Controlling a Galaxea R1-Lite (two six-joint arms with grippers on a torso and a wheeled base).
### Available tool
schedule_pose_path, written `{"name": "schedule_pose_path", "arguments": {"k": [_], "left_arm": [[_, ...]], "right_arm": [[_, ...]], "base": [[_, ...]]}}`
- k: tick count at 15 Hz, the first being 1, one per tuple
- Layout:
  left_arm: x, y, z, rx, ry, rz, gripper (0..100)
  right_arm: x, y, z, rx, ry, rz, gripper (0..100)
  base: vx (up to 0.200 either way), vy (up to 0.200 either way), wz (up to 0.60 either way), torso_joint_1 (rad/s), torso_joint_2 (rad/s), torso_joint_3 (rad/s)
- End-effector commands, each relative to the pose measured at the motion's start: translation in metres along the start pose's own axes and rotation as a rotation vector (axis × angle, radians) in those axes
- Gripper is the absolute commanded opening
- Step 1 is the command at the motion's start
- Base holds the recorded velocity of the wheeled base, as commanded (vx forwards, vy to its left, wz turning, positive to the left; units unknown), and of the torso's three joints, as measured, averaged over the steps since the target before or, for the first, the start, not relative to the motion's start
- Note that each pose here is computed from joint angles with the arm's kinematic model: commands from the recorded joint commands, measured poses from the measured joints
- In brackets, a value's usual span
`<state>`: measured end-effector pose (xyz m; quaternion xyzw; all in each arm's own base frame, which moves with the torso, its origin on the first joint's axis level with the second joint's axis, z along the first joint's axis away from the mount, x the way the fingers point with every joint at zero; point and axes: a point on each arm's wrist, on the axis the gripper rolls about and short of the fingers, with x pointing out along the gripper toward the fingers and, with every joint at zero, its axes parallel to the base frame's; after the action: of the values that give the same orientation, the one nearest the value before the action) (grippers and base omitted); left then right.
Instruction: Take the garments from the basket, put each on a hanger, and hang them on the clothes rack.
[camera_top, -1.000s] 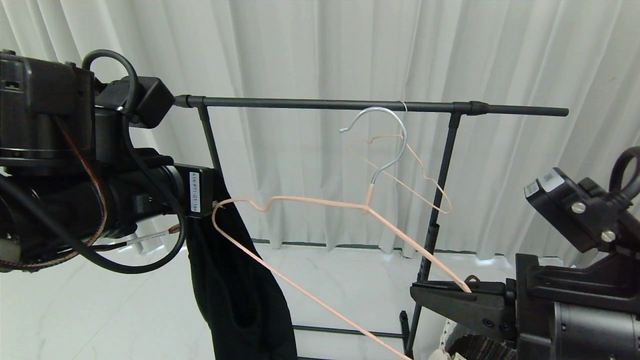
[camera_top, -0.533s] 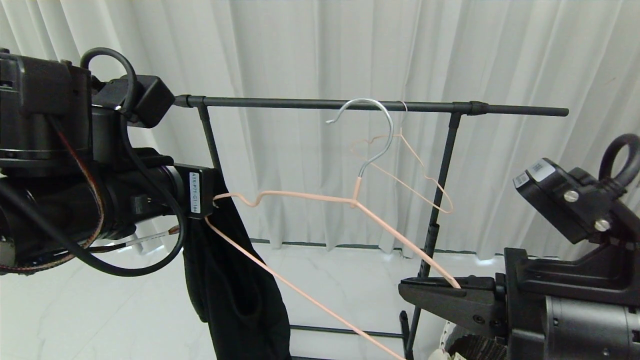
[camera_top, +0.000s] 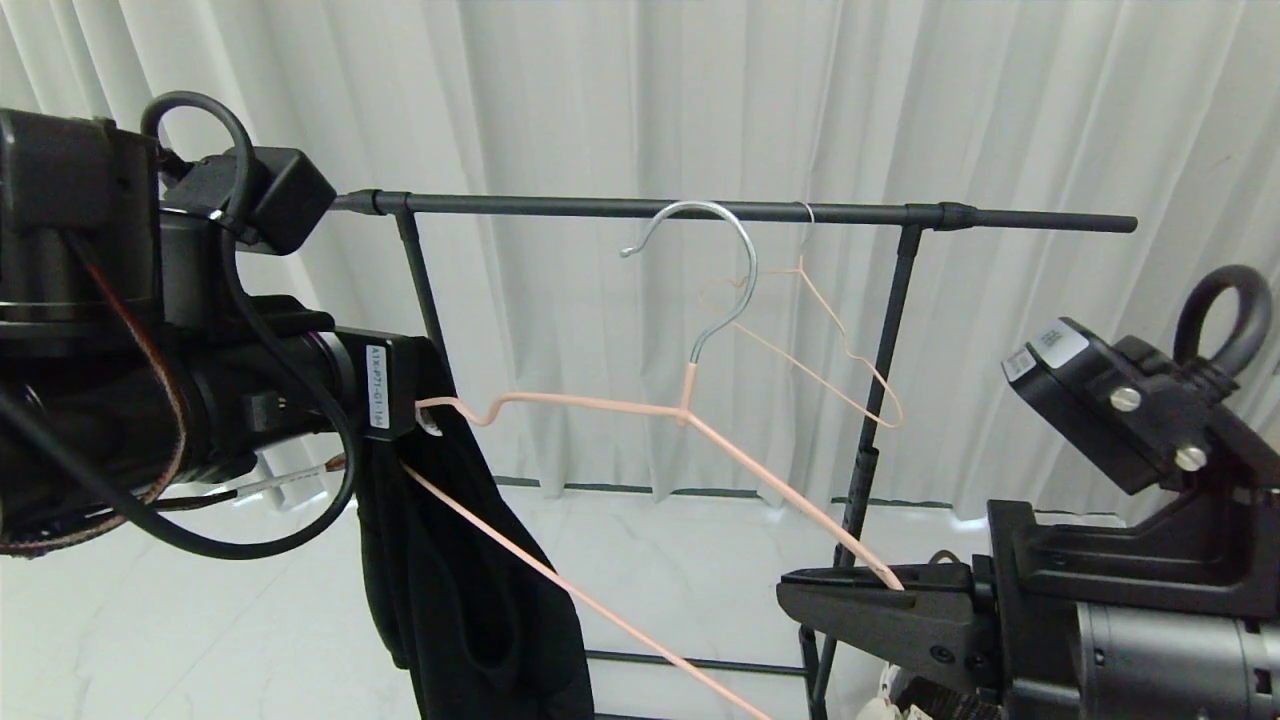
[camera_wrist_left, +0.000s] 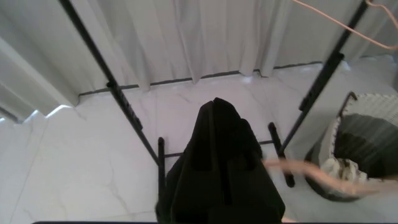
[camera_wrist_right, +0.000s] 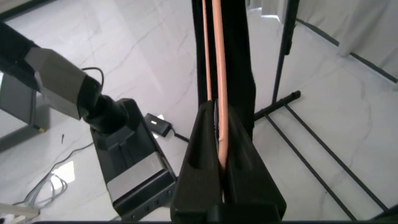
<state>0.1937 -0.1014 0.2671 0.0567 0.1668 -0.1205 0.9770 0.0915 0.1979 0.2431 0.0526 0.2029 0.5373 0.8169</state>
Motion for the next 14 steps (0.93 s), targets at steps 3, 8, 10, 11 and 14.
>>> {"name": "schedule_pose_path", "arguments": {"k": [3, 8, 10, 11, 14], "left_arm": [[-0.009, -0.005, -0.001, 0.007, -0.013, -0.059, 0], [-0.015, -0.018, 0.001, 0.024, -0.028, -0.174, 0], [-0.016, -0.02, 0.001, 0.024, -0.029, -0.186, 0], [-0.017, -0.021, 0.001, 0.024, -0.032, -0.193, 0], [-0.023, -0.031, 0.008, -0.046, -0.051, -0.246, 0]], "right_arm": [[0.003, 0.0, 0.004, -0.003, -0.012, 0.002, 0], [0.016, 0.007, -0.004, -0.024, 0.036, 0.034, 0], [0.021, 0.007, -0.003, -0.027, 0.038, 0.035, 0], [0.022, 0.008, -0.003, -0.032, 0.04, 0.036, 0], [0.031, 0.01, -0.005, -0.038, 0.062, 0.043, 0]], "base": [[0.0, 0.0, 0.0, 0.0, 0.0, 0.0], [0.0, 0.0, 0.0, 0.0, 0.0, 0.0], [0.0, 0.0, 0.0, 0.0, 0.0, 0.0], [0.0, 0.0, 0.0, 0.0, 0.0, 0.0], [0.0, 0.0, 0.0, 0.0, 0.0, 0.0]]}}
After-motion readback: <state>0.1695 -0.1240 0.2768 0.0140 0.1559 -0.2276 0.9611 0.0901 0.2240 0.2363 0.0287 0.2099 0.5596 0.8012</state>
